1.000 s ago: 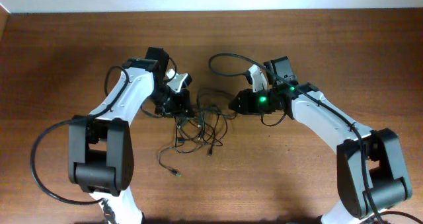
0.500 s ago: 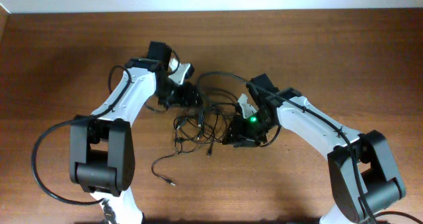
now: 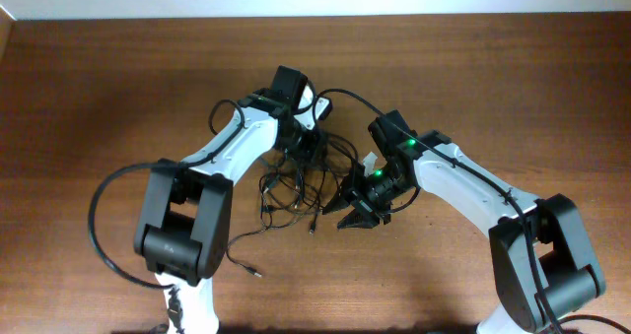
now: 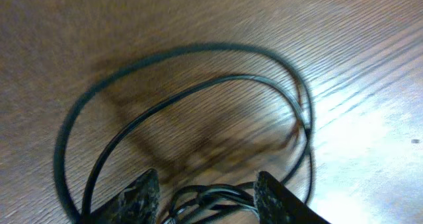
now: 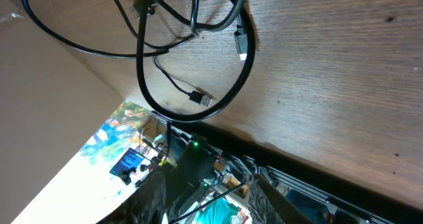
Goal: Untangle cables
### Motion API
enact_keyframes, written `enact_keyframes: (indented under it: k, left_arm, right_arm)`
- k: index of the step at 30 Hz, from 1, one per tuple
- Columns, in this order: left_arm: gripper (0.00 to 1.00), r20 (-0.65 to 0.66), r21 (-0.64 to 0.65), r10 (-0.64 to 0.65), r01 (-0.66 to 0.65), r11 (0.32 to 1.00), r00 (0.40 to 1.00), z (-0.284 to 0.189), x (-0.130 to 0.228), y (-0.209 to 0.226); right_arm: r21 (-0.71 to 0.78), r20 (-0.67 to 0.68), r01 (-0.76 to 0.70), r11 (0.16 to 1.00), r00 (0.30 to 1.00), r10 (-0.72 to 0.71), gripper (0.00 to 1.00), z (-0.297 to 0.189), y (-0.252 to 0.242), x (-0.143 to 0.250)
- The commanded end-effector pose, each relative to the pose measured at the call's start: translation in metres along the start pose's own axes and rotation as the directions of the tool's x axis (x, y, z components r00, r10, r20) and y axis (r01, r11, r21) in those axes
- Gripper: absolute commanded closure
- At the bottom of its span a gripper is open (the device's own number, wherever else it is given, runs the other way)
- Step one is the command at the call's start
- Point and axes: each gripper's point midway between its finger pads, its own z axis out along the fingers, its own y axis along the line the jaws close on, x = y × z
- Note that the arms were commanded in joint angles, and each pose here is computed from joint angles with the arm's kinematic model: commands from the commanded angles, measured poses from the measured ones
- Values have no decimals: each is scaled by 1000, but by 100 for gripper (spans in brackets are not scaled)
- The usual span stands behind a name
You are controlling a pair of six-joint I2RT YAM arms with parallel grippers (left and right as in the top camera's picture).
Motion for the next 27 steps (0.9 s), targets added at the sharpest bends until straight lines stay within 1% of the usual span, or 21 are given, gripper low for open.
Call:
enact_keyframes:
  k: [1,3,4,5,6,7,8,9,12,13,14,15,16,17,18,20,21,23,25,26,27]
  left_arm:
    - [55,-27,-46,-2,1,999,1000,8,4,10]
    - [56,-43,-53,-7,4,999,999,7,8,12]
    - [59,-54,-53,-11,8,999,999,7,10,12]
    - [67,-69,-54,-15,12,998,998,7,14,12]
    - [79,-92,-81,-29,21,996,995,6,20,16]
    - [88,-112,-139,-85,69,988,990,5,27,25]
    - [90,-115,-158,-139,120,980,984,4,30,27]
    - [89,-111,-148,-170,153,977,979,4,29,25]
    - [87,-103,12,-187,189,982,977,-2,19,3]
    - [85,-98,34,-249,254,967,963,-7,15,3]
    - [84,-90,22,-340,343,939,936,-12,12,11]
    - [83,-82,16,-391,394,919,917,-14,11,19]
    - [83,-83,9,-435,437,900,897,-17,13,26]
    - [83,-90,2,-454,456,890,887,-19,16,32]
    - [81,-99,-5,-474,476,879,875,-22,20,38]
    - [73,-106,-12,-490,492,871,865,-24,24,44]
    - [73,-107,-20,-496,497,868,862,-25,26,47]
    - [78,-106,-57,-500,497,866,859,-23,31,53]
    - [77,-129,-63,-505,501,863,853,-18,39,52]
    - [77,-135,-66,-507,503,862,851,-17,42,52]
    - [75,-135,-70,-508,503,861,851,-17,43,53]
  right_arm:
    - [-14,-10,-10,1000,1000,10,59,-4,4,5]
    - [-14,-9,-9,1000,1000,9,59,-4,4,5]
    - [-12,-7,-9,1000,1000,9,59,-4,4,5]
    - [-12,-7,-9,1000,1000,9,58,-4,4,4]
    - [-12,-7,-8,1000,1000,8,58,-4,4,4]
    - [-10,-5,-8,1000,1000,8,56,-4,4,4]
    - [10,20,-9,1000,1000,8,56,-4,0,0]
    - [44,62,-9,999,998,7,55,-4,-5,-8]
    - [84,183,46,995,981,-61,55,-7,-6,-33]
    - [104,254,111,988,958,-134,55,-11,-2,-49]
    - [136,336,197,971,913,-232,55,-17,5,-68]
    - [174,418,239,955,860,-292,56,-24,11,-86]
    - [190,455,245,951,836,-306,64,-28,13,-94]
    - [212,507,254,944,797,-329,73,-35,17,-104]
    - [247,559,268,931,745,-363,76,-43,21,-116]
    - [303,599,306,903,675,-430,76,-52,26,-128]
    - [333,593,362,870,637,-492,77,-54,32,-130]
    - [368,581,428,825,587,-564,76,-53,40,-133]
    - [409,545,504,761,534,-646,76,-38,48,-135]
    - [420,531,527,738,517,-671,71,-31,51,-135]
    - [429,522,538,725,507,-686,69,-25,52,-136]
